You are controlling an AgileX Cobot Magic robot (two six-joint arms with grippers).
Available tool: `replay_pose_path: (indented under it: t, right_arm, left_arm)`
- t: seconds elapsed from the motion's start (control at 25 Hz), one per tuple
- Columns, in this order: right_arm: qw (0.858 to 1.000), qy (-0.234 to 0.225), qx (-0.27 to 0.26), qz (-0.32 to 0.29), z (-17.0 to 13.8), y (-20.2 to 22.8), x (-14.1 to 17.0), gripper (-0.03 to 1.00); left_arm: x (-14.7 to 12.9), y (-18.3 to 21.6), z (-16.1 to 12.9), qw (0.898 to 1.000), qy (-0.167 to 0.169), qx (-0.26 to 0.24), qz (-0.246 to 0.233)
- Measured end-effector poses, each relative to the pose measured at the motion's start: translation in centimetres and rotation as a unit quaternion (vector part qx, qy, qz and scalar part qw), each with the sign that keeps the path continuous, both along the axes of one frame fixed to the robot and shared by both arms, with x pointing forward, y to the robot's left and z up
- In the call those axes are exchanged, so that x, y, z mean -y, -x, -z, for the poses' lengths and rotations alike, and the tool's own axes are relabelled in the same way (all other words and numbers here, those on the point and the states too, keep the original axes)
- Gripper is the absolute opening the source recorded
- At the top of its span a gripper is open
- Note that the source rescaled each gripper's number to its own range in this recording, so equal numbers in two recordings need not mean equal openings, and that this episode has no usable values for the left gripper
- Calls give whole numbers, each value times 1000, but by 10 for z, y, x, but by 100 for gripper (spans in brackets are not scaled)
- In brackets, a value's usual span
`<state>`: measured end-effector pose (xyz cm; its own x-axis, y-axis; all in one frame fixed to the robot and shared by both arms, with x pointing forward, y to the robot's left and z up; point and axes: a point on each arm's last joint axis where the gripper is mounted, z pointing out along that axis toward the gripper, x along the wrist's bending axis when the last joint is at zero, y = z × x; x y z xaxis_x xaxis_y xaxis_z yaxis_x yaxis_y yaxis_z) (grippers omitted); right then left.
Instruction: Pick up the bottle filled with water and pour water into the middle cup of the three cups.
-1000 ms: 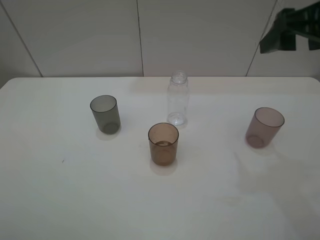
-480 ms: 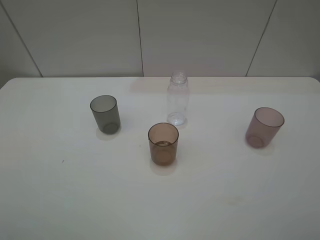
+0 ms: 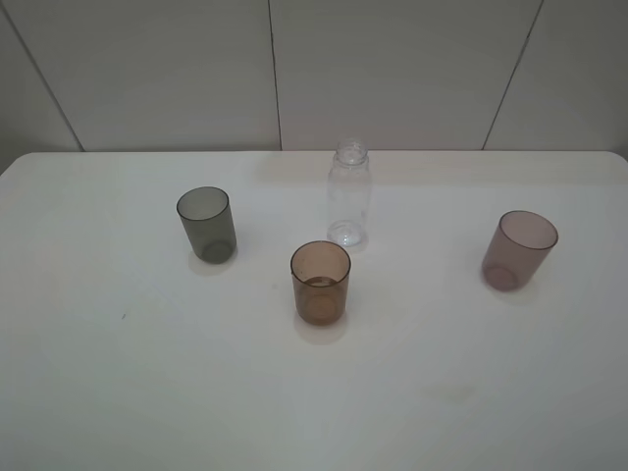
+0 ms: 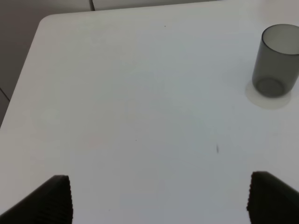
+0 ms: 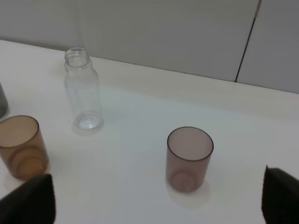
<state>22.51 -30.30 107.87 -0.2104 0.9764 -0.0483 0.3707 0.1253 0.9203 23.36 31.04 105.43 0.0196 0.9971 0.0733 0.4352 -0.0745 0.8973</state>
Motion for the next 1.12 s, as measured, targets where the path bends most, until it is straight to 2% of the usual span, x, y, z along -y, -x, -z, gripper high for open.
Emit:
replay_pose_path:
  t: [0.12,0.32,0.56,0.68,1.12]
  right_arm:
    - [1000,5,-22,0,18,-5,-1,100]
    - [1000,6,-27,9,21,-6,-1,100]
    - [993,3,-28,111,21,-6,-3,100]
    - [990,2,-28,140,21,-6,-3,100]
    - [989,2,-28,142,21,-6,-4,100]
  left_arm:
    - [0,0,0,1000,0,0,0]
    - [0,0,0,1000,0,0,0]
    - [0,0,0,1000,0,0,0]
    - [0,0,0,1000,0,0,0]
    - [0,0,0,1000,0,0,0]
